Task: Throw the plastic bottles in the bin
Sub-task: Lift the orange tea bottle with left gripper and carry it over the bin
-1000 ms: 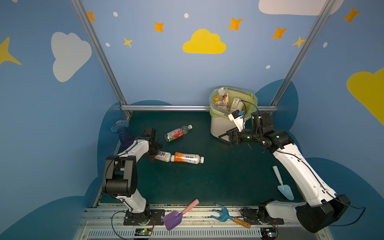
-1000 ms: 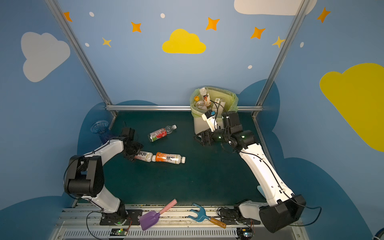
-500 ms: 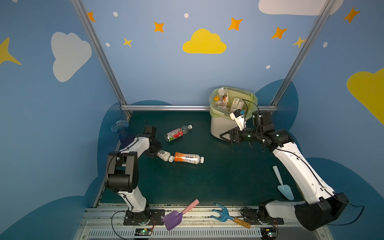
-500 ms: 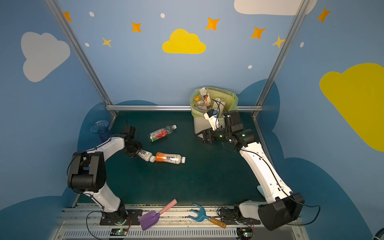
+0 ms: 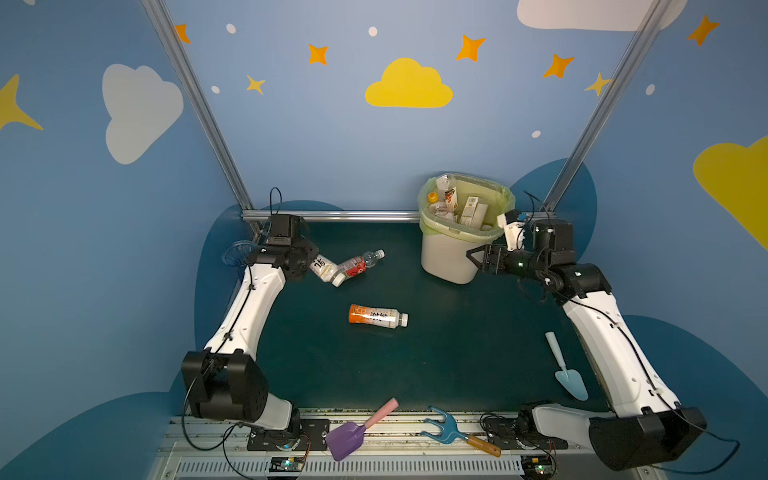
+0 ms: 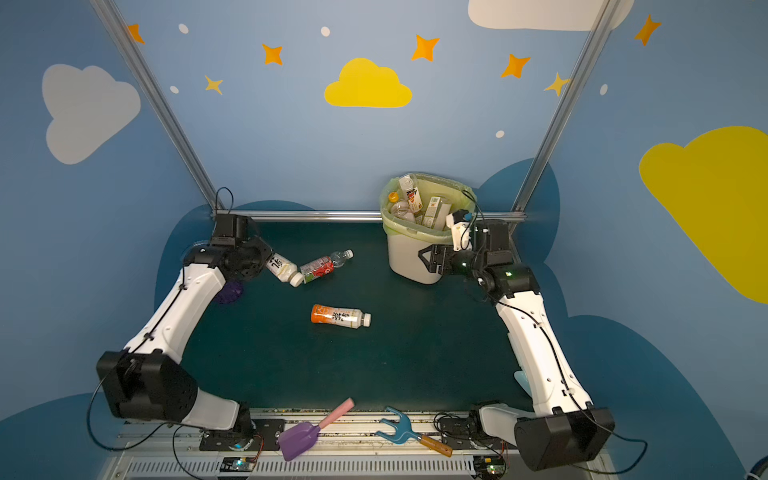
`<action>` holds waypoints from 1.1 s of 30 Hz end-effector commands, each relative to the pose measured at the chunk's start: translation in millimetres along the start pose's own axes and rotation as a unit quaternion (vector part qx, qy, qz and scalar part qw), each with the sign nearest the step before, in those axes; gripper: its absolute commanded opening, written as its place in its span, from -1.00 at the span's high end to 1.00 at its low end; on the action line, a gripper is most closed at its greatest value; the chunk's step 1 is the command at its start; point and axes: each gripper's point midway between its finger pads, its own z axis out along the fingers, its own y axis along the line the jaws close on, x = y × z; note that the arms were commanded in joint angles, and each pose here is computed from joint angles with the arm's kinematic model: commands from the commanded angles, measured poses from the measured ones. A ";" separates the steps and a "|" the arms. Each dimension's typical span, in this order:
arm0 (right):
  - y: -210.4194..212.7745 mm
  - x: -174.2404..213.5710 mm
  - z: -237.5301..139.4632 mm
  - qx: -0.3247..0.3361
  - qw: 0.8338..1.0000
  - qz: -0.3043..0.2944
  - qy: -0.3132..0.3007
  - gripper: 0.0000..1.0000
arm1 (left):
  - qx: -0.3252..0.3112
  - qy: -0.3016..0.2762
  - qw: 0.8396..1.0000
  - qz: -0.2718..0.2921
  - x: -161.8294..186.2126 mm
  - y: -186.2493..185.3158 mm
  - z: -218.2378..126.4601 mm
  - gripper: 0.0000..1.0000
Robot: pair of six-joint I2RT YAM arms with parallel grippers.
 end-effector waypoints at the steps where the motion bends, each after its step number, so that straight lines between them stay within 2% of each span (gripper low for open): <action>1: -29.4 -15.7 -19.4 0.060 0.996 0.049 -0.048 -0.62 | 0.052 -0.050 0.995 0.073 -15.3 -50.3 -49.0 0.20; 5: -47.5 -20.4 -29.4 0.067 0.991 0.094 -0.067 -0.62 | 0.137 -0.112 0.974 0.144 -22.7 -122.5 -100.2 0.23; 10: -53.4 -26.0 -36.0 0.068 0.989 0.108 -0.079 -0.62 | 0.276 -0.177 0.927 0.181 -23.0 -210.7 -153.7 0.31; 13: -52.6 -31.0 -41.3 0.071 0.988 0.106 -0.086 -0.61 | 0.334 -0.194 0.901 0.198 -14.8 -254.1 -167.7 0.36; 19: -53.1 -32.3 -47.7 0.075 0.988 0.106 -0.089 -0.61 | 0.405 -0.169 0.866 0.240 23.5 -331.2 -149.3 0.37; 22: -55.7 -29.2 -47.4 0.078 0.987 0.108 -0.085 -0.61 | 0.435 -0.144 0.848 0.267 64.8 -371.0 -119.1 0.37; 23: -57.3 -28.0 -47.2 0.080 0.987 0.109 -0.083 -0.61 | 0.450 -0.143 0.837 0.278 83.7 -385.2 -105.6 0.36; 24: -59.0 -27.1 -46.4 0.081 0.987 0.113 -0.081 -0.61 | 0.462 -0.137 0.827 0.289 106.4 -395.4 -90.7 0.22; 25: -60.1 -26.9 -45.6 0.080 0.987 0.114 -0.080 -0.61 | 0.474 -0.134 0.819 0.295 123.8 -401.8 -80.5 -0.07; 26: -60.8 -26.2 -44.3 0.077 0.987 0.116 -0.076 -0.61 | 0.470 -0.134 0.819 0.301 139.6 -403.7 -65.2 -0.48; 27: -60.9 -25.9 -43.6 0.075 0.987 0.118 -0.073 -0.61 | 0.453 -0.137 0.824 0.310 150.0 -401.1 -50.8 -0.81; 28: -61.7 -25.7 -44.0 0.074 0.988 0.119 -0.071 -0.61 | 0.442 -0.139 0.827 0.317 154.6 -398.7 -43.7 -1.00; 30: -61.6 -25.4 -45.3 0.073 0.988 0.117 -0.069 -0.61 | 0.429 -0.139 0.833 0.320 153.1 -395.3 -46.1 -1.00; 33: -61.7 -23.7 -45.8 0.068 0.988 0.118 -0.071 -0.61 | 0.428 -0.180 0.822 0.329 133.7 -399.6 -87.0 -1.00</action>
